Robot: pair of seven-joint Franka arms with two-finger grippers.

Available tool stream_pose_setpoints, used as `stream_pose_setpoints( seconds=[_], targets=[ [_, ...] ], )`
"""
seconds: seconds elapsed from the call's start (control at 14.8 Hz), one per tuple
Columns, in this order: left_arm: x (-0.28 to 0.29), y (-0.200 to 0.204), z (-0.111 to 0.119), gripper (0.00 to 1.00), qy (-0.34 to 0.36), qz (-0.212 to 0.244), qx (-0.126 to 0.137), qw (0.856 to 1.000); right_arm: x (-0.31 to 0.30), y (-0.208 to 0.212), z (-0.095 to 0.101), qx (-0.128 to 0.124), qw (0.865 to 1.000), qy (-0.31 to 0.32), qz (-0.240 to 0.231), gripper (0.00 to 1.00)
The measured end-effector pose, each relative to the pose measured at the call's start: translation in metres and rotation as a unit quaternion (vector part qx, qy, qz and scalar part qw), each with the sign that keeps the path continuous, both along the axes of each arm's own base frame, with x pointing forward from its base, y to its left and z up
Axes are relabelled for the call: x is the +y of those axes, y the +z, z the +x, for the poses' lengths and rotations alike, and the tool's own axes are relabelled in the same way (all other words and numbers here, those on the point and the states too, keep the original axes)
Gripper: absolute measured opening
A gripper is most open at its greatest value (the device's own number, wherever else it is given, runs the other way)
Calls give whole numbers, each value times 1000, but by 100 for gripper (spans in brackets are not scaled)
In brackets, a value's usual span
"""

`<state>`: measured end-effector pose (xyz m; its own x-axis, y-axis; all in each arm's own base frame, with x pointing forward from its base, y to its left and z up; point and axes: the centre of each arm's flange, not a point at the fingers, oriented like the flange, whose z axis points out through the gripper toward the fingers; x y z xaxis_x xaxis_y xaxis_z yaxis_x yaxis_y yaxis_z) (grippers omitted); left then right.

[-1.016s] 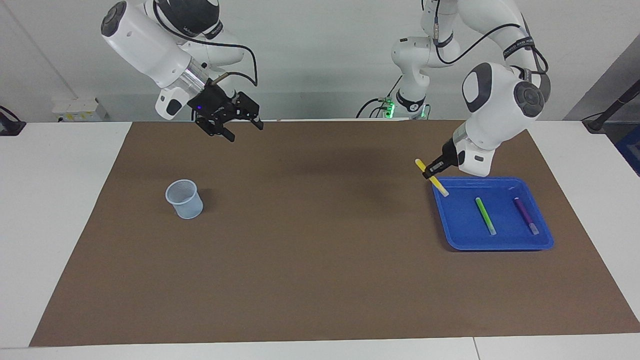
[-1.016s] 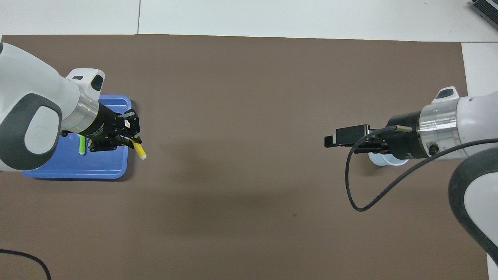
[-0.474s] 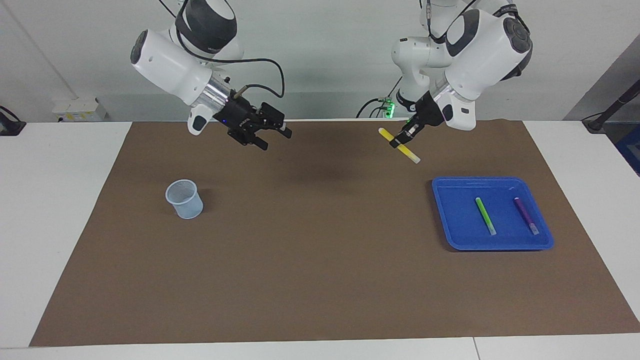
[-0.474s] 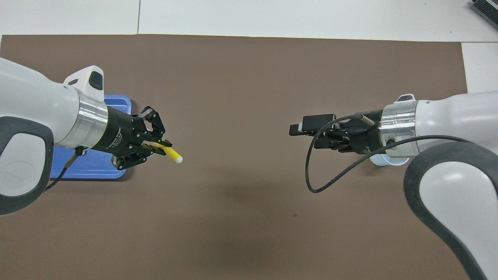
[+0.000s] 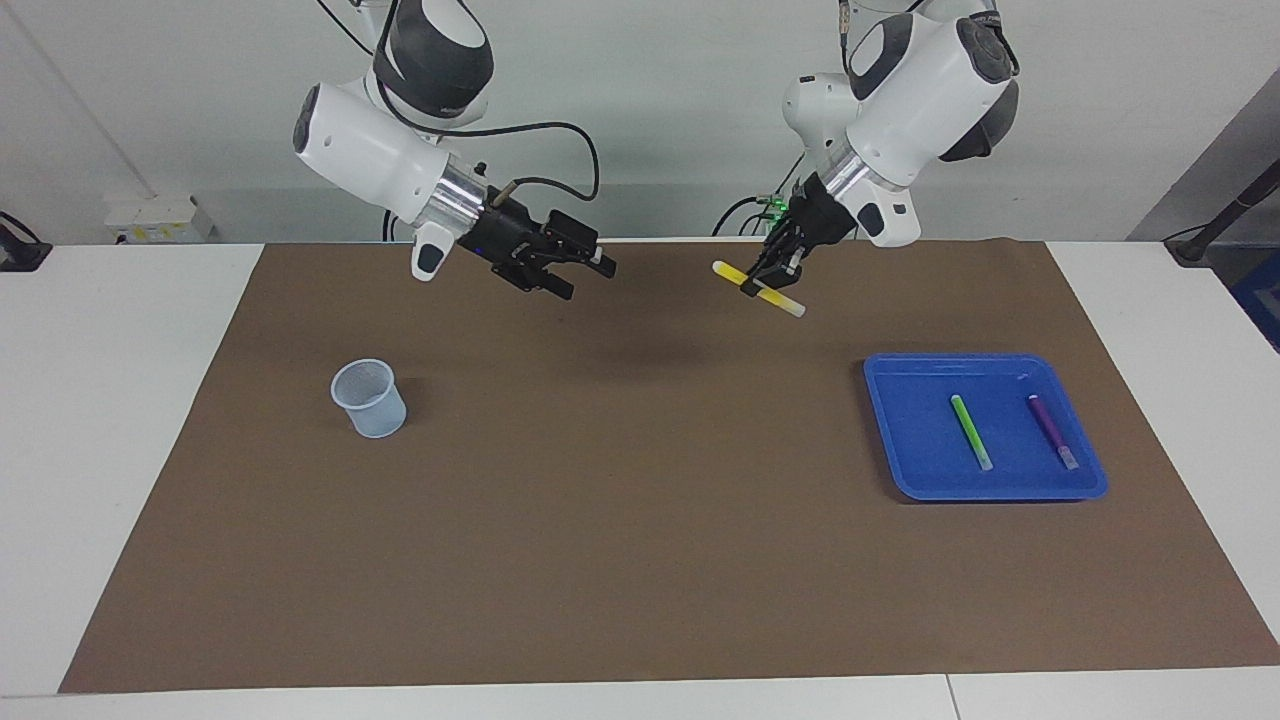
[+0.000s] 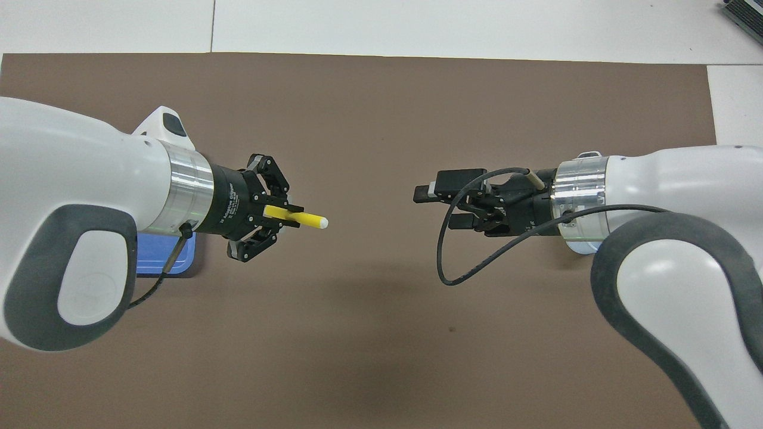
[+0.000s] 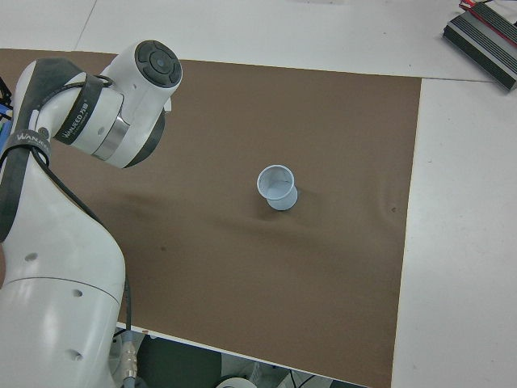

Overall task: Transfer and insert pens with both arms
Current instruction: 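Bring the yellow pen to the right gripper and close the right gripper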

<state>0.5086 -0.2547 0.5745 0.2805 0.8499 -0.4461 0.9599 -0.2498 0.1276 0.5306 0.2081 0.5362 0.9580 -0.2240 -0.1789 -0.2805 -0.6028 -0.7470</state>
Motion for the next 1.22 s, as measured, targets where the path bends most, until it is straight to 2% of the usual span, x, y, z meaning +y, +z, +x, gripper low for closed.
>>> stream_pose_setpoints(
  seconds=[0.2, 0.34, 0.75, 0.81, 0.95, 1.08, 1.22],
  targets=[
    [-18, -3, -3, 17, 63, -9, 6, 998, 21, 0, -8, 0, 1000, 19, 0, 95],
    [-32, -3, -9, 17, 80, -13, 14, 997, 36, 1, -15, -1, 999, 34, 0, 90],
    [-67, -7, -30, 17, 74, -14, 23, 997, 50, 3, -21, -4, 999, 46, 1, 90],
    [-67, -8, -31, 17, 73, -13, 23, 997, 50, 3, -21, -4, 999, 46, 1, 83],
    [-67, -10, -31, 17, 74, -13, 24, 997, 50, 3, -21, -4, 999, 46, 1, 80],
    [-67, -10, -31, 17, 74, -13, 24, 997, 50, 3, -21, -4, 999, 46, 1, 70],
    [-69, -10, -33, 17, 71, -13, 24, 997, 49, 4, -20, -9, 999, 41, 1, 70]
  ],
)
